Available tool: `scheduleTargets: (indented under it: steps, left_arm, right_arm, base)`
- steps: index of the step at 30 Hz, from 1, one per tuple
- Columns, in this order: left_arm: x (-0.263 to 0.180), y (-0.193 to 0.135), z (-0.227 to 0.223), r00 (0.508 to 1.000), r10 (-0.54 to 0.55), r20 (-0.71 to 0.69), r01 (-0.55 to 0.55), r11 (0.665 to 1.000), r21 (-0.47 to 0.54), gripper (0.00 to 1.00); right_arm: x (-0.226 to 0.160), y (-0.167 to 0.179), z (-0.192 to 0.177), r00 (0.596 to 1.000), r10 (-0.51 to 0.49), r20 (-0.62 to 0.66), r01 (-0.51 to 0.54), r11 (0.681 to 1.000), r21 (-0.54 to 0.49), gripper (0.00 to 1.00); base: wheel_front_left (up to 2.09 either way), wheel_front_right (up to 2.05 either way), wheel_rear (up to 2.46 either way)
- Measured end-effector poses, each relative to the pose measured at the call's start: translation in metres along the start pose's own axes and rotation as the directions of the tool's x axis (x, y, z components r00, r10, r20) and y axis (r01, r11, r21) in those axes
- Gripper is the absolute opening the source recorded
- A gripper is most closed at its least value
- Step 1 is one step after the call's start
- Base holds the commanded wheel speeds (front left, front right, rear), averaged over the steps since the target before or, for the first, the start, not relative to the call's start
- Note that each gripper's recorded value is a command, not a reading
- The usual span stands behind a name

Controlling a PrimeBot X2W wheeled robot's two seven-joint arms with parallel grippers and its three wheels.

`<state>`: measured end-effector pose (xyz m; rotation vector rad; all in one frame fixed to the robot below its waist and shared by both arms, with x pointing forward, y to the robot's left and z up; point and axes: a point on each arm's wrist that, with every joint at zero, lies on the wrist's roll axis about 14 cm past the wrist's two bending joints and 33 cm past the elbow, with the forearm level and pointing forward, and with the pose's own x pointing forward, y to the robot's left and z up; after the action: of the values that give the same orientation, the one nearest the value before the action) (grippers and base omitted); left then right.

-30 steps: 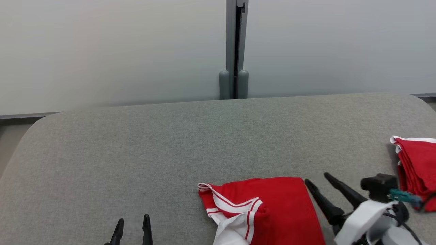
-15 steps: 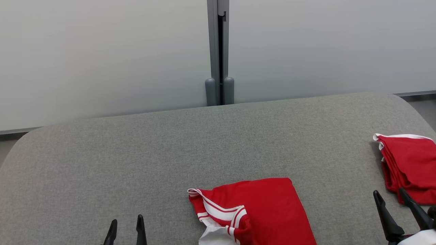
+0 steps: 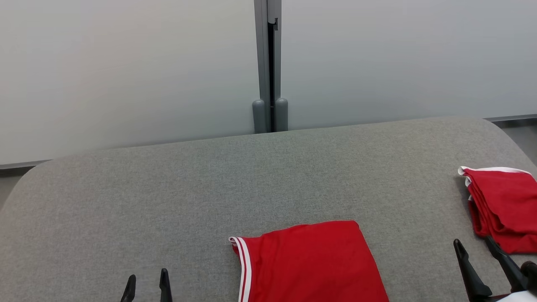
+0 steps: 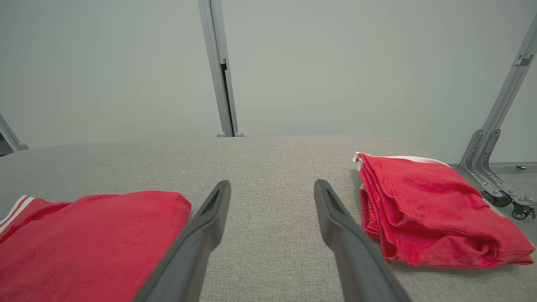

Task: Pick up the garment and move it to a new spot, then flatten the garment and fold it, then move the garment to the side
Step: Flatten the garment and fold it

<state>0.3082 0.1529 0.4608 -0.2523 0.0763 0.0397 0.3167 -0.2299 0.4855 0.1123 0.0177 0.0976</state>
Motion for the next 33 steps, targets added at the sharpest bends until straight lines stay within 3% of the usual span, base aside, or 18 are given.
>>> scheduleTargets:
  steps: [25,33]
  left_arm:
    - [-0.003,0.007,0.002,1.000,0.006,0.008,-0.006,1.000,0.017,1.00]
    - [-0.011,0.020,0.004,0.999,0.046,0.022,-0.046,0.999,0.016,1.00]
  right_arm:
    - [-0.006,-0.003,0.003,0.999,-0.029,0.022,0.029,0.999,-0.014,1.00]
    - [0.006,0.018,0.001,0.999,0.034,0.015,-0.034,0.999,-0.013,1.00]
  base:
    - [0.00,0.00,0.00]
    - [0.00,0.00,0.00]
